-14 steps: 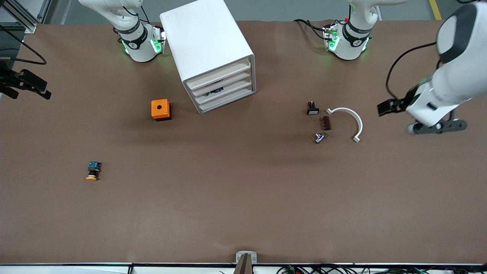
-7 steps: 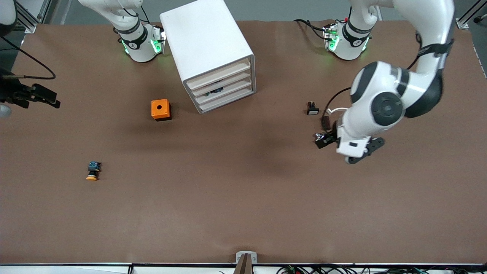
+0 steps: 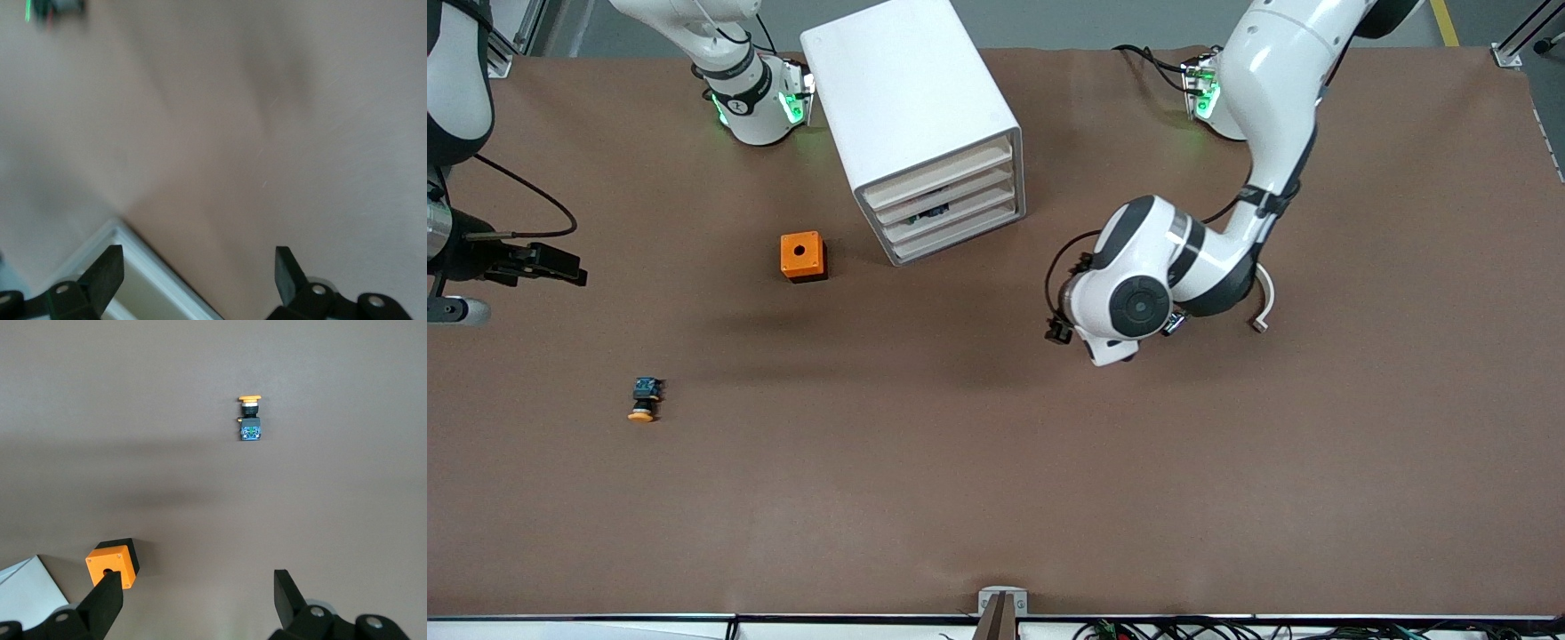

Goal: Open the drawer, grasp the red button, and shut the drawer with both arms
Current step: 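Lower the left gripper onto the drawer handle while the right gripper approaches, then pull the drawer open with the left gripper while the right gripper approaches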

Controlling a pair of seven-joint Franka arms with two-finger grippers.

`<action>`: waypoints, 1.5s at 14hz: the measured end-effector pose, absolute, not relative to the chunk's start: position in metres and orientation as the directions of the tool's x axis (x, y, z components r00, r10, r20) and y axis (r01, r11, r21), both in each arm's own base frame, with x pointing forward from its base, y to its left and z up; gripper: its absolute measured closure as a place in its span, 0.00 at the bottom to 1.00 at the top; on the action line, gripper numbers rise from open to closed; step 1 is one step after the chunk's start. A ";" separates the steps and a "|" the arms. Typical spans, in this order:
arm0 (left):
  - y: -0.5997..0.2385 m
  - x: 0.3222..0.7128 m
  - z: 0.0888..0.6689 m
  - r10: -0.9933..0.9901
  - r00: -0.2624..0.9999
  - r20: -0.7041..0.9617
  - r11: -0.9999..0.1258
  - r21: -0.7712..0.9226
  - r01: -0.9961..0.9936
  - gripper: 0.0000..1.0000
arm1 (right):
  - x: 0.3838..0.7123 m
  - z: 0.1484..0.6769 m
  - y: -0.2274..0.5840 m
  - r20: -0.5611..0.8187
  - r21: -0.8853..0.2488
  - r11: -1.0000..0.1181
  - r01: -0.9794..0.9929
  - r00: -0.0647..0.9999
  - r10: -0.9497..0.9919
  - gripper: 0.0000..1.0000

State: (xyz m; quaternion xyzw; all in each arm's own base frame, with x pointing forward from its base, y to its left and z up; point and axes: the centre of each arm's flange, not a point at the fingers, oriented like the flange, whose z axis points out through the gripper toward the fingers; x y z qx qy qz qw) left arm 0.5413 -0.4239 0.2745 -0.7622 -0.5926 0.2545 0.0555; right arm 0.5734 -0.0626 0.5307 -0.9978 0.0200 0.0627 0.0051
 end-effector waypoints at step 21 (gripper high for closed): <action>-0.526 0.430 0.219 0.879 -0.468 -0.095 0.118 -0.906 0.406 0.56 | 0.574 0.540 0.132 -0.071 -0.023 -0.775 -0.632 0.774 -0.629 0.00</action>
